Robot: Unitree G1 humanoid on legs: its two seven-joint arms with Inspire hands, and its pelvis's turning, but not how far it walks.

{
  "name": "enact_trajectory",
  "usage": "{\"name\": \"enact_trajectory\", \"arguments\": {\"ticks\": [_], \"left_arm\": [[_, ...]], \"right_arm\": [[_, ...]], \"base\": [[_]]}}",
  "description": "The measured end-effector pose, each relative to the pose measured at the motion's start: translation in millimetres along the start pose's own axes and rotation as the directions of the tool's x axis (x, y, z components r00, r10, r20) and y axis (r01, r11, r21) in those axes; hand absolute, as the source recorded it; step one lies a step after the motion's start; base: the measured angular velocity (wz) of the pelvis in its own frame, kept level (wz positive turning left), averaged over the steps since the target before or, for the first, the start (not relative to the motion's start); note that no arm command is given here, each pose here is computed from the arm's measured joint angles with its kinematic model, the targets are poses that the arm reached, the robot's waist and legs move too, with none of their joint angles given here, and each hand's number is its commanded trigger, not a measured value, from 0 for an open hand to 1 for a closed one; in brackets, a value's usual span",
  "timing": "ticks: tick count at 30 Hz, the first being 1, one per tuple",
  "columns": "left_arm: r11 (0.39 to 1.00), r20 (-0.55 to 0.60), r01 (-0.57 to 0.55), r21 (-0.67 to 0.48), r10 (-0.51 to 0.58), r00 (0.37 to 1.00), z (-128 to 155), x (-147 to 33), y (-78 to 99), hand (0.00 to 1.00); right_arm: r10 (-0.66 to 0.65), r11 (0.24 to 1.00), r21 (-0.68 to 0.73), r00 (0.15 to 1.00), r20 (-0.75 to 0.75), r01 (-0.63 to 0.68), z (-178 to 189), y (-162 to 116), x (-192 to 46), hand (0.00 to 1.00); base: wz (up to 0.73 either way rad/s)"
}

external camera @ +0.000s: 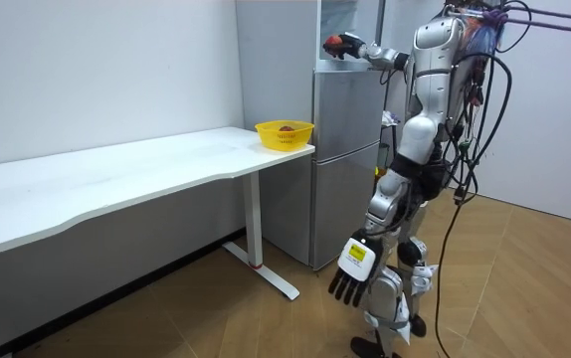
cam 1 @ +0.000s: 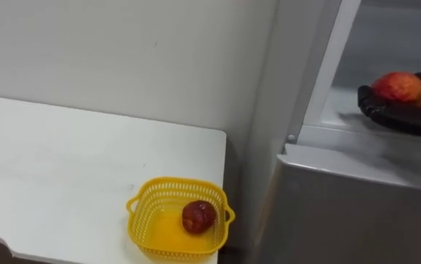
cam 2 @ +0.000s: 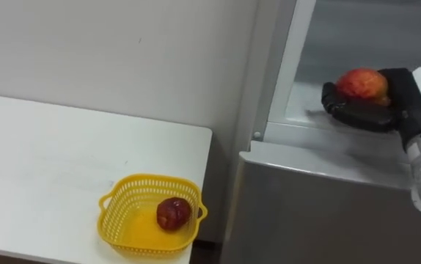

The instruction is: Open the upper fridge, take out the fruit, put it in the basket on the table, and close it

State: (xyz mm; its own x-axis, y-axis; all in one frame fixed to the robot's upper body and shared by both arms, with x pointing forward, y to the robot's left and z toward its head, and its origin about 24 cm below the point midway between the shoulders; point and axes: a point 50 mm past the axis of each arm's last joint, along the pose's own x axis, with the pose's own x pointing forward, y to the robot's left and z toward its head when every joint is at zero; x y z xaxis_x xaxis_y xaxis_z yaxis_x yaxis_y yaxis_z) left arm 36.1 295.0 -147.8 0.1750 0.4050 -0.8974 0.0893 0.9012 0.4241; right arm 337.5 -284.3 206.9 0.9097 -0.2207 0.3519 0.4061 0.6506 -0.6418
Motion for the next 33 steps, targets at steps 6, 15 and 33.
{"name": "enact_trajectory", "arguments": {"ticks": [6,15,33], "left_arm": [[1.000,0.004,0.001,-0.020,-0.001,1.000,4,0.6,-0.9,0.00],[0.998,0.000,0.011,-0.068,-0.011,1.000,3,0.4,-11.7,0.00],[0.993,0.085,0.087,-0.082,-0.080,0.993,21,1.4,-20.9,0.00]], "right_arm": [[-0.070,0.996,-0.049,0.981,0.181,0.080,36,0,-10,1.00],[-0.209,0.969,-0.024,0.870,0.447,0.245,88,-2,-38,1.00],[-0.175,0.968,0.017,0.622,0.763,0.252,152,9,-90,1.00]], "base": [[-0.05],[0.00],[-0.02]]}}
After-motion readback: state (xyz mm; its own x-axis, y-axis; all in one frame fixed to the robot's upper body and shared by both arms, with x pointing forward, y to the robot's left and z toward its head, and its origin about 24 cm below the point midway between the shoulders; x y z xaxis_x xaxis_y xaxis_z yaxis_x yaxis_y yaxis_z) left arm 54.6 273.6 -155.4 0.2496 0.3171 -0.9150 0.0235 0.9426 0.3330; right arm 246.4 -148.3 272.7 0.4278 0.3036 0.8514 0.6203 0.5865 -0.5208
